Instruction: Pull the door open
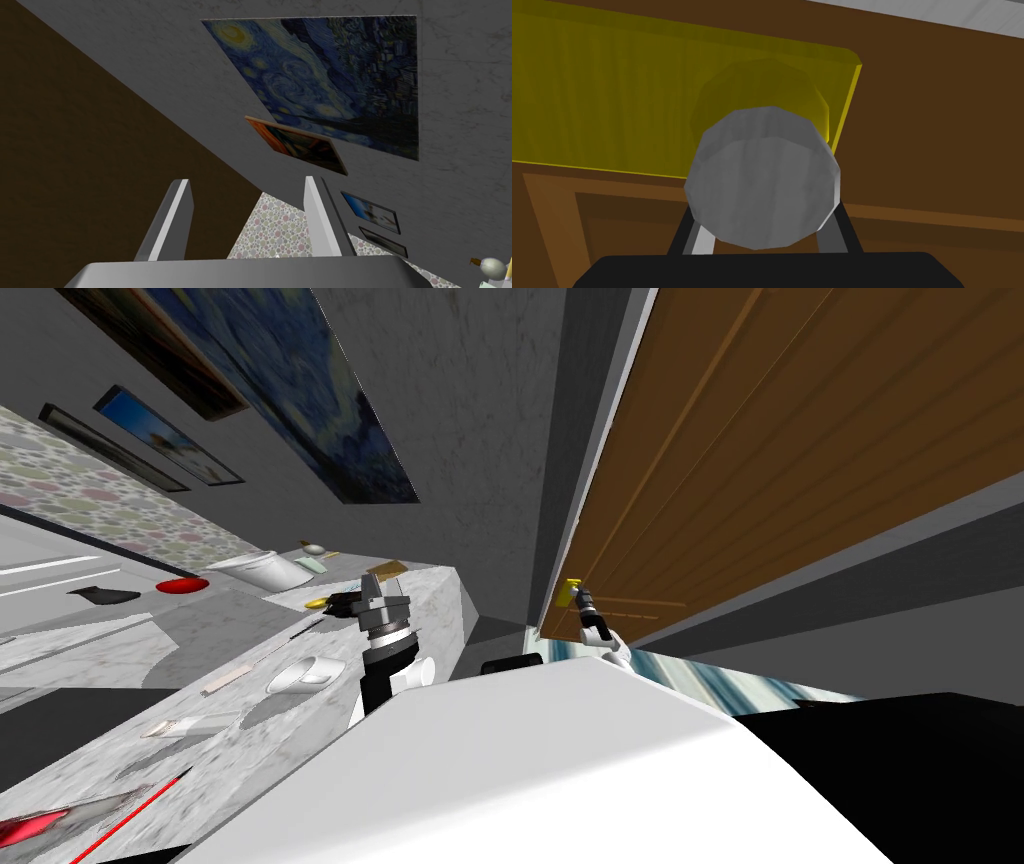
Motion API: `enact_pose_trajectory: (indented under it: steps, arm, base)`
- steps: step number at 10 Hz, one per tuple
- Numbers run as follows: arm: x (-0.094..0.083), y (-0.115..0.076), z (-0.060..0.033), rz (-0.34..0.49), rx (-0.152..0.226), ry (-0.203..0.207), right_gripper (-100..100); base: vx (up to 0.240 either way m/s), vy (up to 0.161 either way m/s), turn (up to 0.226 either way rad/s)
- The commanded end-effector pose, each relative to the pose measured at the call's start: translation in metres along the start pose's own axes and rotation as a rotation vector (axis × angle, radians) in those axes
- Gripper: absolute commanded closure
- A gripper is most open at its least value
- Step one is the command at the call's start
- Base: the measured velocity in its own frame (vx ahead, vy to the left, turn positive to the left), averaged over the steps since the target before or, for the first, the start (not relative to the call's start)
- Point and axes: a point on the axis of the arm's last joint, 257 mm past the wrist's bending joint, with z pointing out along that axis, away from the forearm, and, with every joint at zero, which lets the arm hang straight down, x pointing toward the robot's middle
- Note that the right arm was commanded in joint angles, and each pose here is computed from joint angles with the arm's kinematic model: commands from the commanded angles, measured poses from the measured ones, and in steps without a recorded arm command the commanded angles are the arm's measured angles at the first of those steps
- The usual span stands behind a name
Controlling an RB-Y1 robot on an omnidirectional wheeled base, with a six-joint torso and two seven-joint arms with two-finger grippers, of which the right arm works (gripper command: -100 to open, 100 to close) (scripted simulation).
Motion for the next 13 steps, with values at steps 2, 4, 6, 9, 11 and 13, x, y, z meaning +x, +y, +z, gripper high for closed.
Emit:
enact_pose_trajectory:
  steps: [2, 4, 6, 9, 11, 13]
  arm:
    - [0.001, 0.004, 0.0004, 0.13, -0.011, -0.004, 100]
    - [-0.002, 0.003, -0.0002, 0.203, -0.011, -0.009, 100]
    - [-0.004, 0.003, -0.0007, 0.273, -0.011, -0.014, 100]
    - [-0.009, 0.002, -0.0018, 0.395, -0.012, -0.025, 100]
    - [-0.011, 0.001, -0.0024, 0.463, -0.012, -0.03, 100]
    - [-0.013, 0.001, -0.003, 0.529, -0.013, -0.036, 100]
  base:
    - [-0.049, -0.018, 0.077]
    - [-0.05, -0.01, 0.05]
    - [-0.045, -0.008, 0.064]
    - [-0.052, -0.015, 0.066]
    - [-0.04, -0.005, 0.052]
    - [-0.056, -0.016, 0.077]
